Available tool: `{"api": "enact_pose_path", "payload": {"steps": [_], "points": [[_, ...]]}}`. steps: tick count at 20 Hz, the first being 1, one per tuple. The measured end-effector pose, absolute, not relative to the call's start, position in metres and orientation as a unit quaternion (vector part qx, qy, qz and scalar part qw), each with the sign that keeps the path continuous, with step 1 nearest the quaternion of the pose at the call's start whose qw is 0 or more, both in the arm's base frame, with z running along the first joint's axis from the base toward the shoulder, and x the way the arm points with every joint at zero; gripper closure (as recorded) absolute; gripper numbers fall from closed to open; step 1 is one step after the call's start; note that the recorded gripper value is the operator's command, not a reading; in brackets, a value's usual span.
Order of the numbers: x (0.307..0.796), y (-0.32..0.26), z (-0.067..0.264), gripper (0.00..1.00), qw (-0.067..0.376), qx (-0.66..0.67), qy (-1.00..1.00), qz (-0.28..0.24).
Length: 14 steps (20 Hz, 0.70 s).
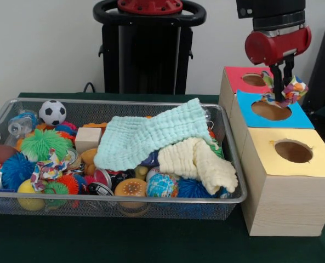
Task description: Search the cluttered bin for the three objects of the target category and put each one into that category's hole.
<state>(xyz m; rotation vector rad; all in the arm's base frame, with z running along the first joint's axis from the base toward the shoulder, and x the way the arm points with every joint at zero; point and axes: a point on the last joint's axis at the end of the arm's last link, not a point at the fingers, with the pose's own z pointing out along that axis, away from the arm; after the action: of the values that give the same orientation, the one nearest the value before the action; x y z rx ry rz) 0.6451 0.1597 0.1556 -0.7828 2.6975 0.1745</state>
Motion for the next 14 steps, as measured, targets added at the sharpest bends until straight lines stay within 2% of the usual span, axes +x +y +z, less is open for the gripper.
{"api": "enact_pose_path", "payload": {"steps": [14], "points": [[0.67, 0.181, 0.145, 1.0, 0.174, -0.265, 0.947, 0.053]]}}
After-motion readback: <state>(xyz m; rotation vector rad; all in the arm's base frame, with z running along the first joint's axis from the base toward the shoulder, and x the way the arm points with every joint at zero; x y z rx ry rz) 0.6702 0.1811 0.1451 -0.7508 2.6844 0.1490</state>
